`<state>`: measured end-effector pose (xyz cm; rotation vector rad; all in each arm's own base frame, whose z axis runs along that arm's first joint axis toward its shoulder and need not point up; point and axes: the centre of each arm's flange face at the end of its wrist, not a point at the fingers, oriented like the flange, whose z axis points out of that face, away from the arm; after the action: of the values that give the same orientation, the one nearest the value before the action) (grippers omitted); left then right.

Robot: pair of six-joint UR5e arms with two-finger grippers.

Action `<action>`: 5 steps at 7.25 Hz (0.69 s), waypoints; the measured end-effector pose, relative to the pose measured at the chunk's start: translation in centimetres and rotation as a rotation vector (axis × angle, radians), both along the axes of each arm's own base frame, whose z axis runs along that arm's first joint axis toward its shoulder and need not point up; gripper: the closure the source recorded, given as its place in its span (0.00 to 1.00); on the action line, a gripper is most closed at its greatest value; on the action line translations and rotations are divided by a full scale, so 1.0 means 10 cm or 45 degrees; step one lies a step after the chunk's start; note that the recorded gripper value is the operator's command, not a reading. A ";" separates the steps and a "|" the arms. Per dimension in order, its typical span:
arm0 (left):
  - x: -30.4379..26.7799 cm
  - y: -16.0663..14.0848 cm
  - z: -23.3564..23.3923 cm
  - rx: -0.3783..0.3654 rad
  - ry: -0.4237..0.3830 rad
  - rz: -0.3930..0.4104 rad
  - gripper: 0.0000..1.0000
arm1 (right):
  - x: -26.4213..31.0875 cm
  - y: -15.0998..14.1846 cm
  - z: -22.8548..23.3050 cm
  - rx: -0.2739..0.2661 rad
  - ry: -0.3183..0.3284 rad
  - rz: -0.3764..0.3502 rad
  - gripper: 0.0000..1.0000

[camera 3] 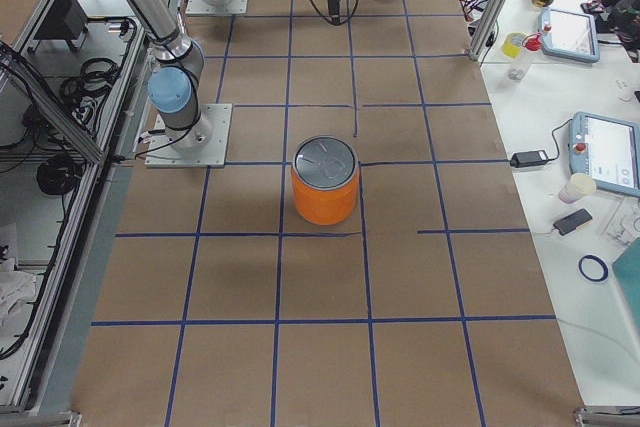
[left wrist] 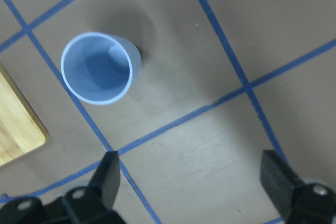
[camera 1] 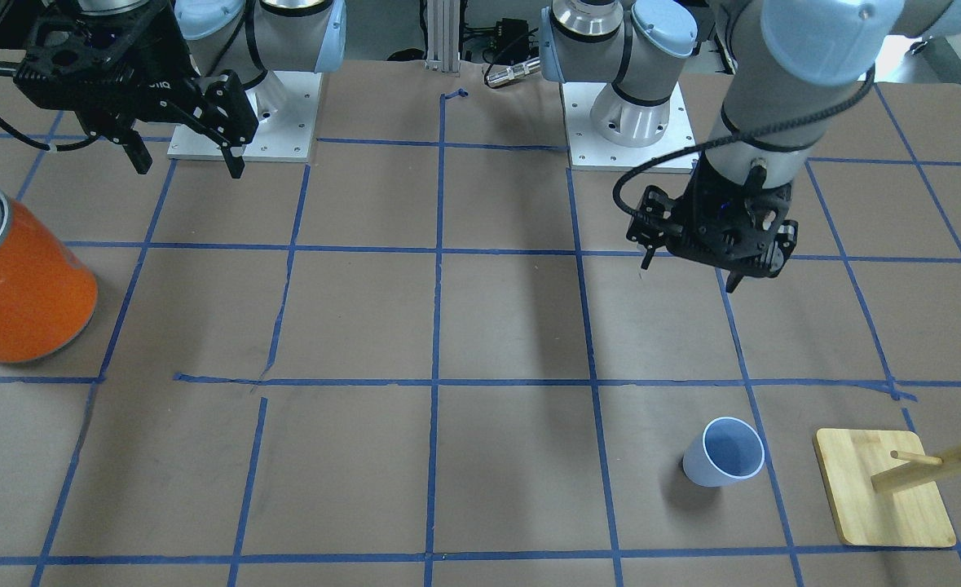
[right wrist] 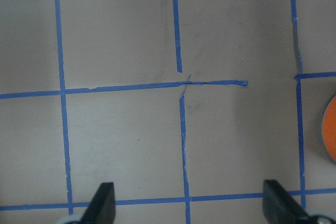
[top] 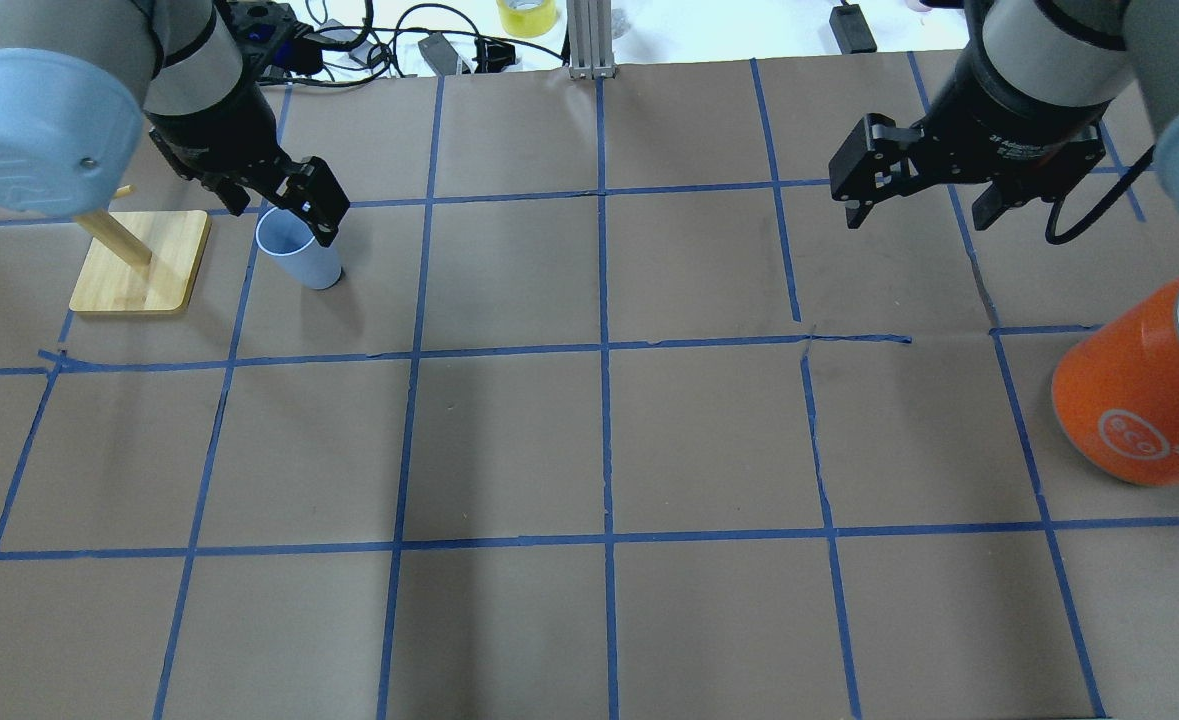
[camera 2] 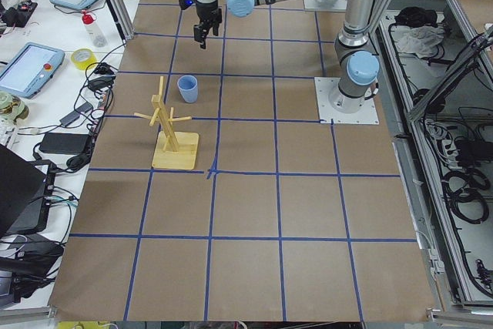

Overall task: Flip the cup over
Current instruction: 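Open the left gripper and raise it away from the cup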

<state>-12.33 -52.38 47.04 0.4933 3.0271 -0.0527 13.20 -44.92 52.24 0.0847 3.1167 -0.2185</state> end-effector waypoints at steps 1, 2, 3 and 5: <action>-0.12 0.20 0.19 -0.023 0.007 0.095 0.00 | 0.00 0.00 0.00 0.000 0.000 0.000 0.00; -0.24 0.36 0.33 -0.051 0.012 0.193 0.00 | 0.00 0.00 0.00 0.000 -0.001 0.000 0.00; -0.33 0.47 0.44 -0.076 0.019 0.268 0.00 | 0.00 0.00 0.00 0.000 -0.001 0.000 0.00; -0.38 0.67 0.62 -0.108 0.039 0.368 0.00 | 0.00 0.00 0.00 0.000 0.000 0.000 0.00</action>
<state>-16.11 -45.69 53.22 0.0469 3.0751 -0.1718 13.20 -44.92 52.24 0.0847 3.1164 -0.2184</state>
